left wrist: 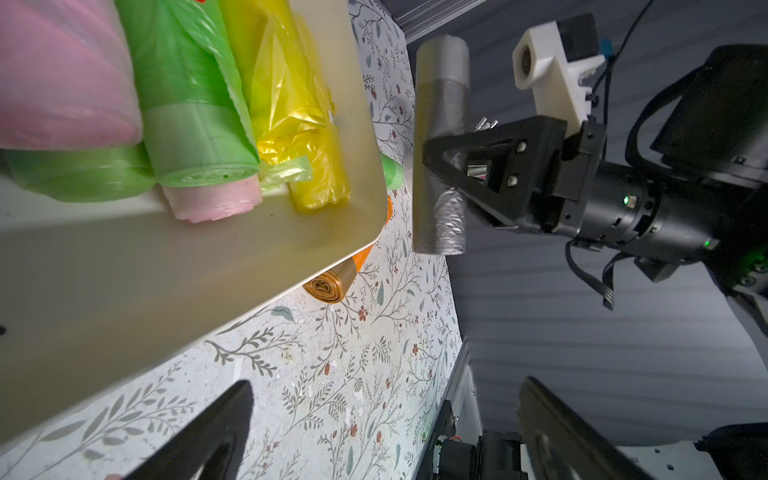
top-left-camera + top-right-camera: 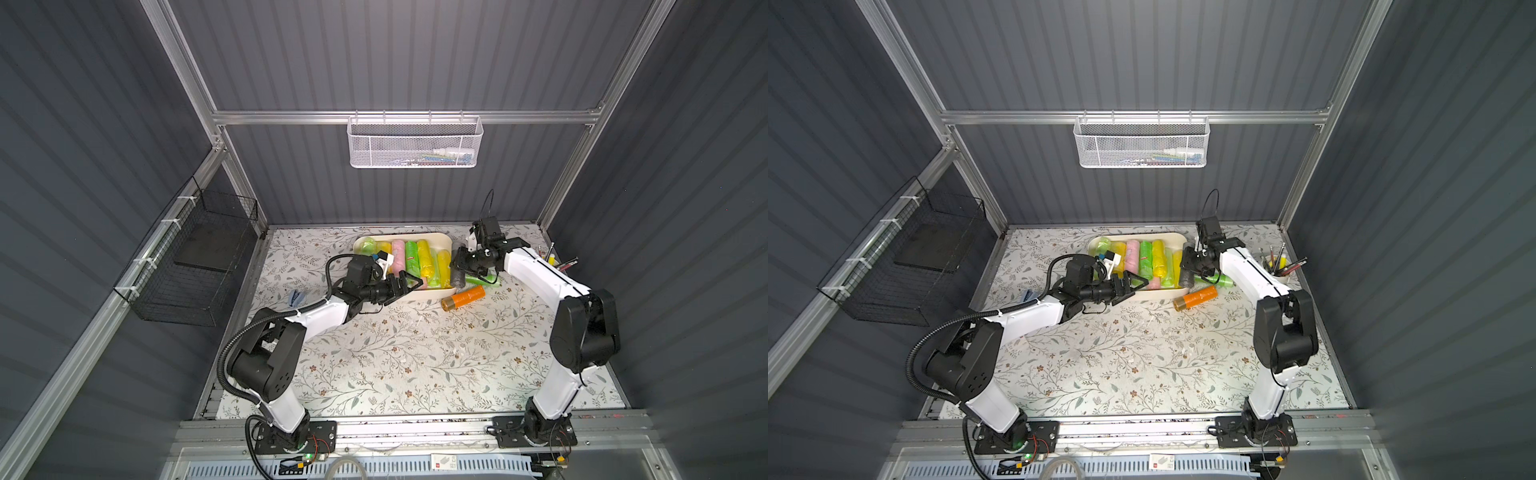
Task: Put the roll of trash bags into the storage box
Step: Pick up the roll of trash bags from the center of the board.
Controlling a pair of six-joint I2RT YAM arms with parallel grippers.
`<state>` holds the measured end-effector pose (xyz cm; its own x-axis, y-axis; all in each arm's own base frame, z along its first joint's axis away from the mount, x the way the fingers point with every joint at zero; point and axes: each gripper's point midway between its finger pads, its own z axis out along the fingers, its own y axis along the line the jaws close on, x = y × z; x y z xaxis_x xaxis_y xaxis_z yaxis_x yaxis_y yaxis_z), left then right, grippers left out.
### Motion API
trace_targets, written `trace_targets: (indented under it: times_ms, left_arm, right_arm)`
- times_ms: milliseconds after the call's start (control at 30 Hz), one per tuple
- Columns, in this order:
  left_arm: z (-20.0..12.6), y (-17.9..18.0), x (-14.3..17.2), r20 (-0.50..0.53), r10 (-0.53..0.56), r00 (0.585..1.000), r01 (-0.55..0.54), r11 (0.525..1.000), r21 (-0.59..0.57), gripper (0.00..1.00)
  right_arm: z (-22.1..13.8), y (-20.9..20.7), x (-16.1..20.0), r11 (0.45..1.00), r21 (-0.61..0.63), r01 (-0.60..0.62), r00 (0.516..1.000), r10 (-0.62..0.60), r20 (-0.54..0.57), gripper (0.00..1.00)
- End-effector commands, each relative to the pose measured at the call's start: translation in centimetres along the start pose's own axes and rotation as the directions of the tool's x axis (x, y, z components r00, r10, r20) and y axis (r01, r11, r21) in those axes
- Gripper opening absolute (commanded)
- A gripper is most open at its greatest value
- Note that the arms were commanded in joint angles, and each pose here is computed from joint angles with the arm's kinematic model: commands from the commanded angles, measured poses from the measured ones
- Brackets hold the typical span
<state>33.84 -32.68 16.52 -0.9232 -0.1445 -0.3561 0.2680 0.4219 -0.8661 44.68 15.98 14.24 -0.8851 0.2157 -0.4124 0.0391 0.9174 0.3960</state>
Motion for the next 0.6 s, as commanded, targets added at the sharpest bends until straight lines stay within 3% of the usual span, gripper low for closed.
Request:
trace_targets:
  times_ms: [0, 467, 533, 567]
  left_arm:
    - [-0.3, -1.4, -0.1, -0.013, 0.027, 1.000, -0.027, 1.000, 0.012, 1.00]
    - [-1.4, -1.3, 0.4, -0.011, 0.042, 0.999, -0.042, 0.999, -0.028, 1.00]
    - [-1.4, -1.2, 0.4, -0.012, 0.043, 0.999, -0.043, 0.998, -0.036, 1.00]
    - [-1.5, -1.3, 0.3, -0.009, 0.048, 0.999, -0.048, 0.998, -0.039, 1.00]
  right_arm:
    - [0.8, 0.2, -0.9, 0.999, 0.017, 0.044, 0.999, -0.044, -0.008, 0.40]
    - [6.2, 1.7, -4.1, 0.992, 0.020, 0.129, 0.991, -0.128, -0.033, 0.41]
    - [6.7, 1.9, -4.2, 0.990, 0.017, 0.137, 0.990, -0.136, -0.042, 0.45]
    - [6.9, 2.1, -4.2, 0.990, 0.013, 0.142, 0.989, -0.141, -0.046, 0.53]
